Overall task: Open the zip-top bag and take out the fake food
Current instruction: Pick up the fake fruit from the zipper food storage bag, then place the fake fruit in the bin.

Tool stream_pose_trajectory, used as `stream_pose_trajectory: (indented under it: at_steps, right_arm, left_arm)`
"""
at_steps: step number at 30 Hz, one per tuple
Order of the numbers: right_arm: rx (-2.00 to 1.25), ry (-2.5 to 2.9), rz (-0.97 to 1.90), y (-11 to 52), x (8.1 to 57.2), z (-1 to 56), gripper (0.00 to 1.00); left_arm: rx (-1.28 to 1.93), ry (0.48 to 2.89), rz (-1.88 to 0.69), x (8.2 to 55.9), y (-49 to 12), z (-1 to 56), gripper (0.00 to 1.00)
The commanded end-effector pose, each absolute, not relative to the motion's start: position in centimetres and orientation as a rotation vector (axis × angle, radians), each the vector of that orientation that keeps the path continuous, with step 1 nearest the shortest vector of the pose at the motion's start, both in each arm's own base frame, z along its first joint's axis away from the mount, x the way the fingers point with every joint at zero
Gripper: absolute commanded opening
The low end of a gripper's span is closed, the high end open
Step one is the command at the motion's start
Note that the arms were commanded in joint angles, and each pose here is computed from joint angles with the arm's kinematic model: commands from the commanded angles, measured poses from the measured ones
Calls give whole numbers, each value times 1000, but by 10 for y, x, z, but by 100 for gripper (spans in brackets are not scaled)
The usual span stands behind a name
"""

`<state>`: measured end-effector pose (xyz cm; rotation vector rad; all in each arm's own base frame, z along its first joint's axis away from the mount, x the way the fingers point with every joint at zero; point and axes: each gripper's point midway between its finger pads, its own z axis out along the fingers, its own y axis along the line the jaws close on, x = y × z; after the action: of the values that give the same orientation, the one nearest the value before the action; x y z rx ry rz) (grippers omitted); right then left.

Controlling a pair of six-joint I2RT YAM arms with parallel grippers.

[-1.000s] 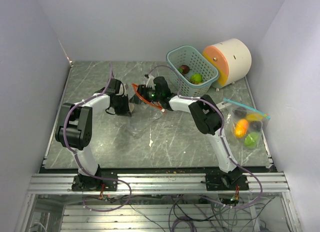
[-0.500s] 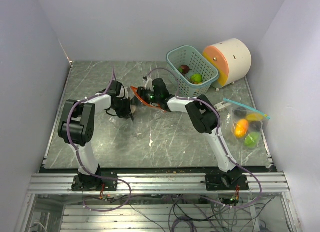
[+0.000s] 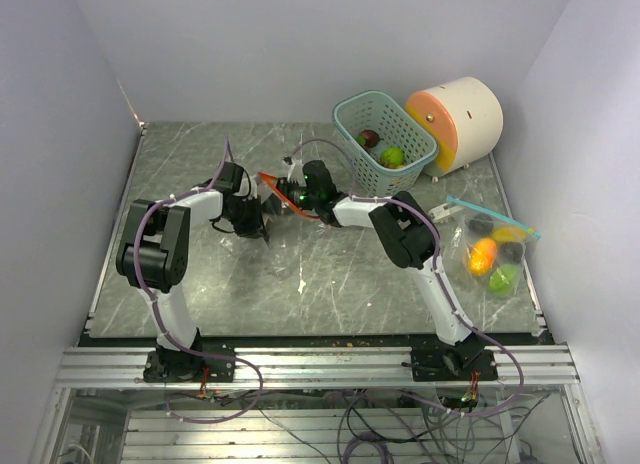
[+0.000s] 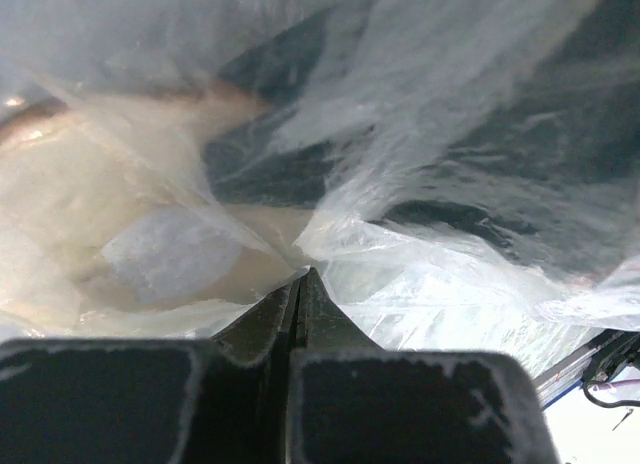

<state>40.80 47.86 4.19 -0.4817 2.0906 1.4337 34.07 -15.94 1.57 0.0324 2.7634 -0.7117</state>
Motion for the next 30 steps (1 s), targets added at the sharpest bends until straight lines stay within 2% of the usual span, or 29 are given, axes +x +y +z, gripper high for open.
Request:
stream_pose_trajectory:
  at_steps: [1, 6, 10, 20, 23, 30]
  right_arm:
    - [-505, 2078, 1441, 476, 400, 55, 0]
    - [-458, 2080, 1361, 454, 416, 65, 0]
    - [-387, 2062, 1276, 423, 437, 93, 0]
    - [-334, 1989, 1049, 359, 470, 168, 0]
    - [-285, 1944, 938, 320, 491, 201, 0]
    - [-149, 1853, 749, 239, 529, 261, 0]
  left_arm:
    - [38, 2753, -749, 339, -162, 14, 8]
    - [13, 2717, -702, 345, -156, 26, 23]
    - [0, 2702, -683, 345, -151, 30, 26]
    - [-49, 2740, -712, 339, -152, 10, 14]
    - [-51, 2742, -708, 338, -151, 9, 9]
    - [-46, 2750, -680, 340, -148, 6, 7]
